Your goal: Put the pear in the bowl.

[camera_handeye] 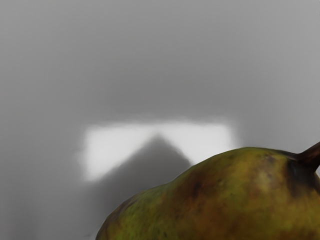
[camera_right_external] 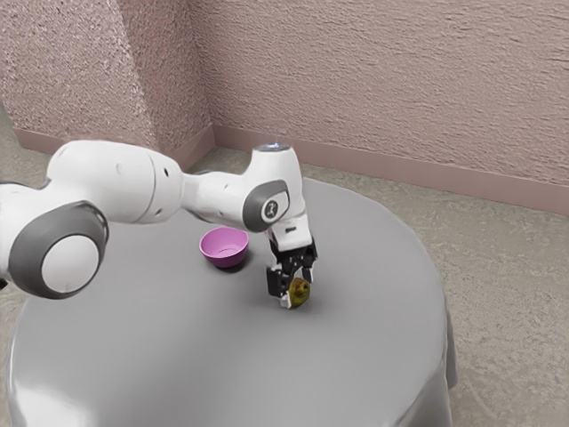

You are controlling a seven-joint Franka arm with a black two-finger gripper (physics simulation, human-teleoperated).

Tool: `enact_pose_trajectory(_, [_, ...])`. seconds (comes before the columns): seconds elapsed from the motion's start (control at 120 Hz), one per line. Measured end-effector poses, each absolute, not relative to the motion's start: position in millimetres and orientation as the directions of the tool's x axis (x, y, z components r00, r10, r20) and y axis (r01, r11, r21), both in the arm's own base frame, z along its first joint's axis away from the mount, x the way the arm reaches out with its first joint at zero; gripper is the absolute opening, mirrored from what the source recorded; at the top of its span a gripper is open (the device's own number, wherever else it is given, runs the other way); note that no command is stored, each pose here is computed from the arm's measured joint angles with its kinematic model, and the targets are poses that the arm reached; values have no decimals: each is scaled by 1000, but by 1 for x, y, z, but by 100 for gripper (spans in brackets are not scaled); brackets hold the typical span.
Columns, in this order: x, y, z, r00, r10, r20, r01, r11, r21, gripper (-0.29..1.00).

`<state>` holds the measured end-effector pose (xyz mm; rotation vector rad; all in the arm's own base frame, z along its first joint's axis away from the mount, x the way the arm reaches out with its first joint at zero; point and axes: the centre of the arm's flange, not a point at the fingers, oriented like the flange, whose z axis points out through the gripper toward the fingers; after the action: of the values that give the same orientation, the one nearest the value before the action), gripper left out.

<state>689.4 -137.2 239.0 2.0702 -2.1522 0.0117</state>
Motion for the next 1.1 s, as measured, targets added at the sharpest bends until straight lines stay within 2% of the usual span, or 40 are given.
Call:
enact_pose_trajectory(0.108, [689, -137, 235, -37, -992, 117, -993, 49, 105, 56])
enact_pose_trajectory(0.167, [690, -137, 236, -39, -992, 118, -994, 51, 101, 57])
enact_pose_trajectory(0.217, [690, -137, 240, -41, -992, 118, -994, 52, 95, 43])
enact_pose_trajectory(0.442, [682, -126, 294, -42, -992, 119, -998, 47, 34, 25])
enact_pose_trajectory(0.575, [680, -70, 354, 17, -993, 114, -999, -21, -41, 22])
enact_pose_trajectory(0.683, [681, -3, 375, 96, -992, 87, -992, -102, -73, 21])
enact_pose_trajectory(0.825, [679, 55, 369, 168, -984, 59, -983, -172, -66, 20])
enact_pose_trajectory(1.1, [698, 58, 331, 151, -988, 44, -988, -152, -40, 20])
